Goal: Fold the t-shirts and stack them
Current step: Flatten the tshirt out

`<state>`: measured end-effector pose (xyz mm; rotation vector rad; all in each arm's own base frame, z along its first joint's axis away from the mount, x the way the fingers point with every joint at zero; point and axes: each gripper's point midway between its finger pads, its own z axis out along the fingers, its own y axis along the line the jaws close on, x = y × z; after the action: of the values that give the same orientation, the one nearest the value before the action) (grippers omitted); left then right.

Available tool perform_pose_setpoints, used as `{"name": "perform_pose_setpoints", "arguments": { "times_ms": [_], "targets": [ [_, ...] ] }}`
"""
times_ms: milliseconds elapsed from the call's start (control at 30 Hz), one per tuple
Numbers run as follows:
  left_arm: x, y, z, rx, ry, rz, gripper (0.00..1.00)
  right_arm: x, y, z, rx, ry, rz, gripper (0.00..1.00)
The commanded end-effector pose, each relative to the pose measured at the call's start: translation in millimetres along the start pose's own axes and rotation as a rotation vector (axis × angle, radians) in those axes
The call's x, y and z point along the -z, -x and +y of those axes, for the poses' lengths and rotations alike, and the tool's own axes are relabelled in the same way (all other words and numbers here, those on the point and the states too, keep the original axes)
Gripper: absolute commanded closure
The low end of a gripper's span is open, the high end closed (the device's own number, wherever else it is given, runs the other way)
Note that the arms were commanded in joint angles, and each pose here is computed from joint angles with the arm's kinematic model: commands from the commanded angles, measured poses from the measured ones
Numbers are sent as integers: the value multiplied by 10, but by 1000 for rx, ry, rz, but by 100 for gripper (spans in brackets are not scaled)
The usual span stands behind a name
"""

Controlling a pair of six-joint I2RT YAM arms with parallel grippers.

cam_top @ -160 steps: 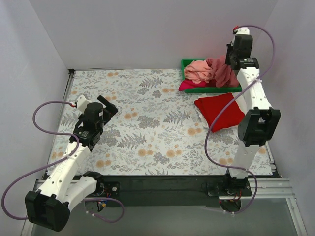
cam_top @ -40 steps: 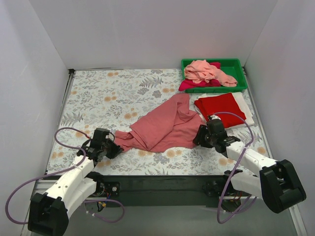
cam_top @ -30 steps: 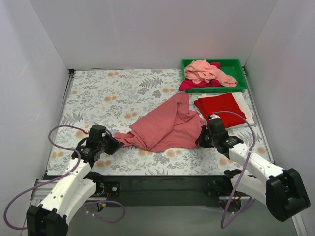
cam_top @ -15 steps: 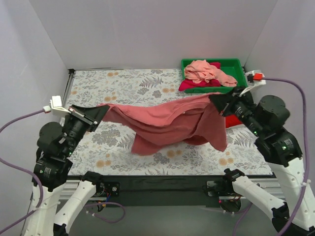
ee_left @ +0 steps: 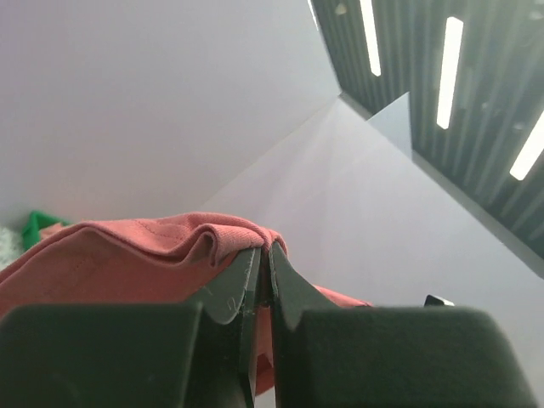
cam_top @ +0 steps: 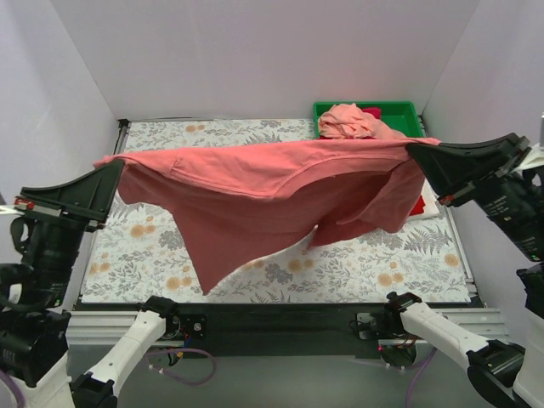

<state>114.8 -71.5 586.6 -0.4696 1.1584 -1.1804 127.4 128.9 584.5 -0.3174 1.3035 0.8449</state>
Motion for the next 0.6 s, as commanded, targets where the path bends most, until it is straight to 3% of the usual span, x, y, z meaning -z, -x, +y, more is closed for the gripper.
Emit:
{"name": "perform_pose_setpoints", "arguments": {
  "times_ms": [0,167,267,300,400,567],
  "targets": [
    [-29,175,-216,-45,-42,-49,100,21,314,228,47,96,-70,99],
    [-304,253,-107,-102,22,-84,100,-247,294,124,66,80,-53,99],
    [-695,374,300,-169,173,-183,100,-593,193,-110,73,13,-27,99],
    [-907,442,607,-194,294,-244,100,-708,164,-188,90,-5,-21,99],
    [-1336,380,1129,-297,467,-248,100,-1216,-5,-510,130,-74,9,99],
    [-1969,415,1547,-438,570,-297,100,-2083,-125,-980,182,-158,-20,99]
  ]
}}
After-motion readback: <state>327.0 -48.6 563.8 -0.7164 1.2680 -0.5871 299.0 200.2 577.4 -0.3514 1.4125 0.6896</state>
